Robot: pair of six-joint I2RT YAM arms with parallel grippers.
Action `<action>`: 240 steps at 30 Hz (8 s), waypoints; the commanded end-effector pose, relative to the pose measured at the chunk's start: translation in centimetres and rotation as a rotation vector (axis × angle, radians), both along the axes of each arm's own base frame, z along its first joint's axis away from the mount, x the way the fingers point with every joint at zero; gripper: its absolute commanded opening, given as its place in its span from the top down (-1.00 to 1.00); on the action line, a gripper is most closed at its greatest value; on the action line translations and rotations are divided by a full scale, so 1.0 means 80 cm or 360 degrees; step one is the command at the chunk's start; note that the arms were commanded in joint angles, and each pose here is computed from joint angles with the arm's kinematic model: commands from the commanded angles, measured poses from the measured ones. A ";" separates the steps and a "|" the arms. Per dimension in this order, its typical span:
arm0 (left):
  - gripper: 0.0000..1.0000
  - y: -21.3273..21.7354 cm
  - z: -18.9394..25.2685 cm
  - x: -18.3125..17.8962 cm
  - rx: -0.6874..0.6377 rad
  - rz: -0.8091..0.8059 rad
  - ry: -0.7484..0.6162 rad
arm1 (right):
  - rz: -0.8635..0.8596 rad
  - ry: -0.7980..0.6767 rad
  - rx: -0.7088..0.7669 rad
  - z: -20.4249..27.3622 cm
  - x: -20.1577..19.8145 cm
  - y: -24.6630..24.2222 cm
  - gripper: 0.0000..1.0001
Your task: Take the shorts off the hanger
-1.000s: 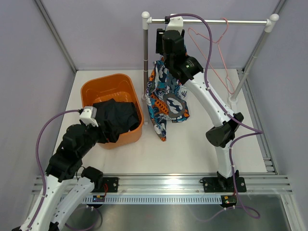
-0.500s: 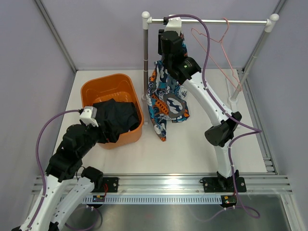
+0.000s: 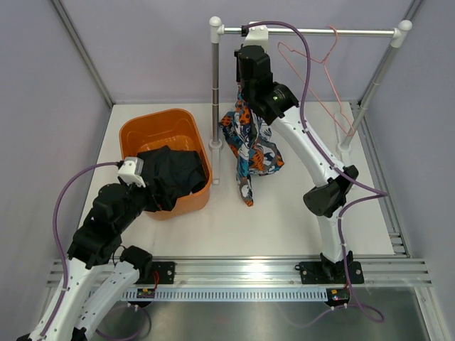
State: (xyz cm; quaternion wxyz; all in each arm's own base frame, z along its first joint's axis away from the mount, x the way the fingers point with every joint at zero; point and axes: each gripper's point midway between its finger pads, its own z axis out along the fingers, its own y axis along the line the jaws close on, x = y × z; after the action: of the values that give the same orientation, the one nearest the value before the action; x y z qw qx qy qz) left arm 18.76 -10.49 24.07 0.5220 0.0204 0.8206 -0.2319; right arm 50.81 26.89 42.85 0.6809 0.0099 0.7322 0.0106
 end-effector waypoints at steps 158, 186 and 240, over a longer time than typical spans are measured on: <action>1.00 -0.087 0.466 0.048 0.0326 0.0267 -0.1131 | 0.0235 0.0144 0.0132 0.060 -0.254 -0.157 1.00; 1.00 0.086 0.667 0.078 -0.0054 0.1166 -0.1984 | 0.0427 0.0196 0.0121 0.054 -0.277 -0.144 1.00; 1.00 0.160 0.273 0.076 -0.0067 0.1247 -0.0740 | 0.0603 0.0325 0.0241 0.008 -0.299 -0.121 1.00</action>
State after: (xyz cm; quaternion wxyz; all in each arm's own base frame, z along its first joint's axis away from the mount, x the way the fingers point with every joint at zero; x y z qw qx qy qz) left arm 23.93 3.77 49.63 0.7793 -0.2638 0.5684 -0.0036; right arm 27.17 16.79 42.38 0.5760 -0.0842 0.7961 0.1653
